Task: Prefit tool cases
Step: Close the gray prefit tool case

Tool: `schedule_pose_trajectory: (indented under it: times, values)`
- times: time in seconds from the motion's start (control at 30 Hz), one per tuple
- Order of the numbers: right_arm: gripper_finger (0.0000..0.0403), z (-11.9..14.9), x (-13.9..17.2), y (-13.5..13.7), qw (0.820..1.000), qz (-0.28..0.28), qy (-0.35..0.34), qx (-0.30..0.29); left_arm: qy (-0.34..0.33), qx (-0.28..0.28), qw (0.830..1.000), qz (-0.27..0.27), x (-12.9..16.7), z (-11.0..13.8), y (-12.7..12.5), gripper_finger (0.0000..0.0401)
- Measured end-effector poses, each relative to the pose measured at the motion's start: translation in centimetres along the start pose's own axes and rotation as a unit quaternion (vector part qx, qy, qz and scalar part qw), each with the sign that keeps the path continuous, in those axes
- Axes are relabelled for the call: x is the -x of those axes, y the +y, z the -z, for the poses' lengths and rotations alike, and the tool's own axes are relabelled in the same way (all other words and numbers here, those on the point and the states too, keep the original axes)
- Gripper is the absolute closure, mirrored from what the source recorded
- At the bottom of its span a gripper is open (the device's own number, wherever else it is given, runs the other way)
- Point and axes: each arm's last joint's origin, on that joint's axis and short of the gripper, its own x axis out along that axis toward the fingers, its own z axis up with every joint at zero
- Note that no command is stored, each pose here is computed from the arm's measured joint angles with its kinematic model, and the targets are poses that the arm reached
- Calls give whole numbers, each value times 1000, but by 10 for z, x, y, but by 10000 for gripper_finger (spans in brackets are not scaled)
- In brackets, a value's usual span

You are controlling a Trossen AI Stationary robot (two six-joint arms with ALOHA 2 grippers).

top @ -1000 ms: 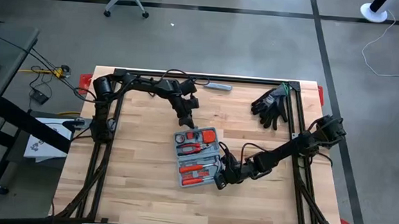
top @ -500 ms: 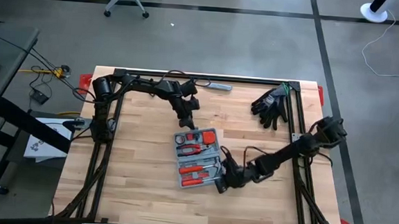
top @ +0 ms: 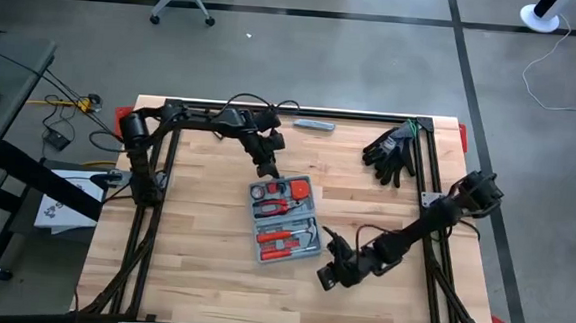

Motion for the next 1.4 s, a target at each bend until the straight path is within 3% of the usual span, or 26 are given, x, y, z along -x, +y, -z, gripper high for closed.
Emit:
schedule_pose_trajectory:
  times: [0.37,0.93,1.07,1.23,1.4]
  values:
    - [403,-42,-5,-3,998,1,25,63,3,5,1000,-8,-5,0,-27,400]
    - [403,-74,-6,-9,991,-20,83,106,-14,-6,1000,-1,-16,-3,-60,401]
    - [403,-71,-6,-8,990,-24,92,101,-27,-14,999,-27,-11,-5,-55,401]
    - [403,-63,-6,-7,990,-24,100,98,-36,-16,998,-41,-2,-8,-31,398]
    - [403,-60,-6,-6,990,-22,101,99,-4,-3,1000,-25,-7,-2,-9,357]
